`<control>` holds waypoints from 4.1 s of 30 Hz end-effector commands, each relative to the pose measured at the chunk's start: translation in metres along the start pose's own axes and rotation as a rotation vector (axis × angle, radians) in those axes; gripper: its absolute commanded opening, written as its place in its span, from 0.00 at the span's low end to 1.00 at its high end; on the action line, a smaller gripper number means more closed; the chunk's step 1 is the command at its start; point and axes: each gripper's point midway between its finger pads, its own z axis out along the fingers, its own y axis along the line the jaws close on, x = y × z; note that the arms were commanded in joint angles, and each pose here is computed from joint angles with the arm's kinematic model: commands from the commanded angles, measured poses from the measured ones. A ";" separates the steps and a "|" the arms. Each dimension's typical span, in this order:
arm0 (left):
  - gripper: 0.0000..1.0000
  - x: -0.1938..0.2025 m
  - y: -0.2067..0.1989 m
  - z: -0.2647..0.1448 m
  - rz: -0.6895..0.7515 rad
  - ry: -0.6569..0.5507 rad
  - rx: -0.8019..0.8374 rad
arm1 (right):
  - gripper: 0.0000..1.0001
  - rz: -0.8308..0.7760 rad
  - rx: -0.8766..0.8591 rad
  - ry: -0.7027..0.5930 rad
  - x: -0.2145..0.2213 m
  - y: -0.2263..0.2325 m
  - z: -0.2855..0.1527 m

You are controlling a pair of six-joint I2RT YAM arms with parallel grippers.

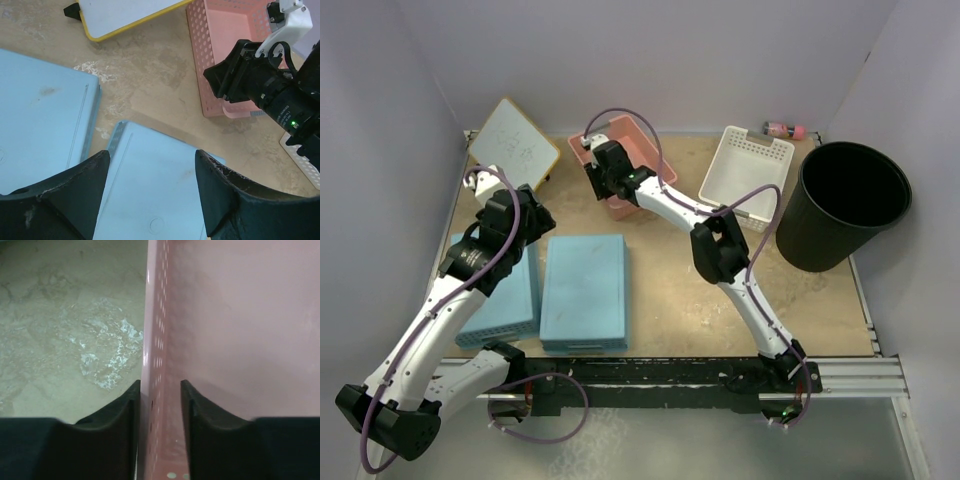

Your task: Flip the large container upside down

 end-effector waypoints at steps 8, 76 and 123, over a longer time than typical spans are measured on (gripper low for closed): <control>0.66 -0.009 0.001 -0.004 0.000 -0.033 0.003 | 0.00 0.108 -0.121 -0.247 -0.113 0.018 -0.084; 0.63 -0.004 -0.009 -0.006 0.013 -0.008 0.064 | 0.68 1.057 -0.311 -0.028 -0.006 -0.131 -0.065; 0.63 0.005 -0.028 0.003 0.034 0.022 0.148 | 1.00 0.470 0.693 0.158 0.042 -0.284 -0.156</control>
